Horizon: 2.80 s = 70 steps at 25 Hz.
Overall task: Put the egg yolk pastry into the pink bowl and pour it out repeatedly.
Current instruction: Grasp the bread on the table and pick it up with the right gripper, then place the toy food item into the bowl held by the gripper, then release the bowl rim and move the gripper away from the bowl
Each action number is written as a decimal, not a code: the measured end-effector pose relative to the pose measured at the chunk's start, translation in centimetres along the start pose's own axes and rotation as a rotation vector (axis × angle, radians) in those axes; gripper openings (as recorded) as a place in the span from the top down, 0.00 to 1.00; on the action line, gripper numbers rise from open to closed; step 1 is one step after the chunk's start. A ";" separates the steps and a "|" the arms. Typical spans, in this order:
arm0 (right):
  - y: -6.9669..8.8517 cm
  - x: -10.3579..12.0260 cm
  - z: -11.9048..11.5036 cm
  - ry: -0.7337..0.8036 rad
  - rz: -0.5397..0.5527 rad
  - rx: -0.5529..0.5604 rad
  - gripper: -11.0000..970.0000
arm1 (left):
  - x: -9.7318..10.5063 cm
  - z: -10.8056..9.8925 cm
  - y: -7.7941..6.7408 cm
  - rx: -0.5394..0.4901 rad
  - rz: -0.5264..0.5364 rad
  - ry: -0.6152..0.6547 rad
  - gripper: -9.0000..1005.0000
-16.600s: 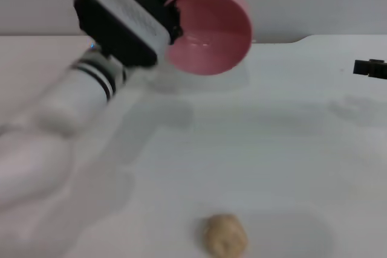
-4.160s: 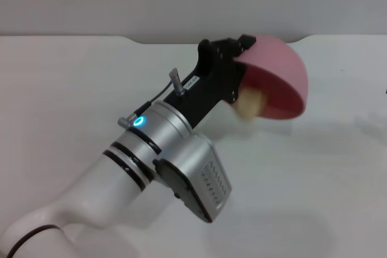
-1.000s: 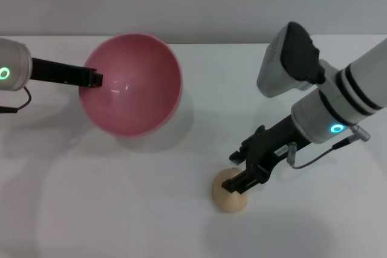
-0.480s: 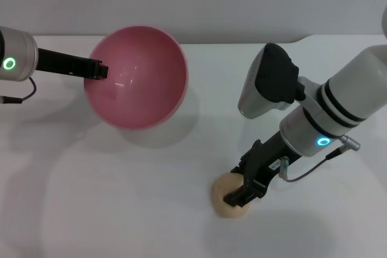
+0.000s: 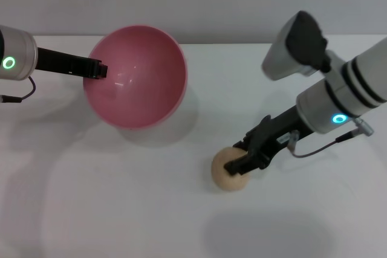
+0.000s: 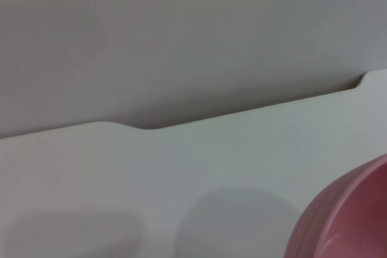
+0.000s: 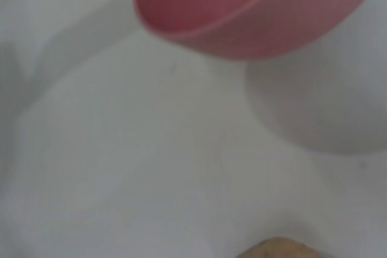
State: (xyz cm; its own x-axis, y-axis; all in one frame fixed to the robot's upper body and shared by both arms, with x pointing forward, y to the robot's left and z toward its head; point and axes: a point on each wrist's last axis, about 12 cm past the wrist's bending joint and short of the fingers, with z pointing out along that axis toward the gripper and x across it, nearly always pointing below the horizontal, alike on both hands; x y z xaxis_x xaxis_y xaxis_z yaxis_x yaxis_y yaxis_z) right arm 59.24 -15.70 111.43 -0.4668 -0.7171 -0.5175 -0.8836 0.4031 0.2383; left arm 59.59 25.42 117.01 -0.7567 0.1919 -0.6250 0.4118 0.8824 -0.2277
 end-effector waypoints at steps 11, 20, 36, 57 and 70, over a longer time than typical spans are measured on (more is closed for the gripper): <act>-2.0 1.9 -9.8 -0.268 0.033 0.075 0.56 | 0.4 3.0 -1.9 0.034 0.072 0.146 0.99; 0.4 -1.7 -12.9 -0.322 -0.201 0.078 0.64 | -1.1 6.0 -6.6 0.095 0.222 0.251 0.99; 2.4 -5.0 -6.9 -0.048 -0.315 0.068 0.60 | -2.1 7.0 -9.8 0.112 0.316 0.289 0.99; -2.0 3.1 -14.4 -0.536 0.094 0.216 0.59 | 0.0 8.6 -12.7 0.130 0.402 0.352 0.89; -3.8 5.9 -12.0 -0.680 0.233 0.204 0.59 | -4.5 2.2 -6.0 0.118 0.206 0.004 0.53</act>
State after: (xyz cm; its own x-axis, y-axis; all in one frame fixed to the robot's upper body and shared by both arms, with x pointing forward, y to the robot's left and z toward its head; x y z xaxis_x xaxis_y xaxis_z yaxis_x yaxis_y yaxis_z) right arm 59.36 -28.26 117.34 -0.4561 -0.1169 -0.8822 -0.7095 0.6462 0.2811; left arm 61.65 18.35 119.53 -0.6523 0.3648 -0.6644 0.6144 0.7678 -0.1817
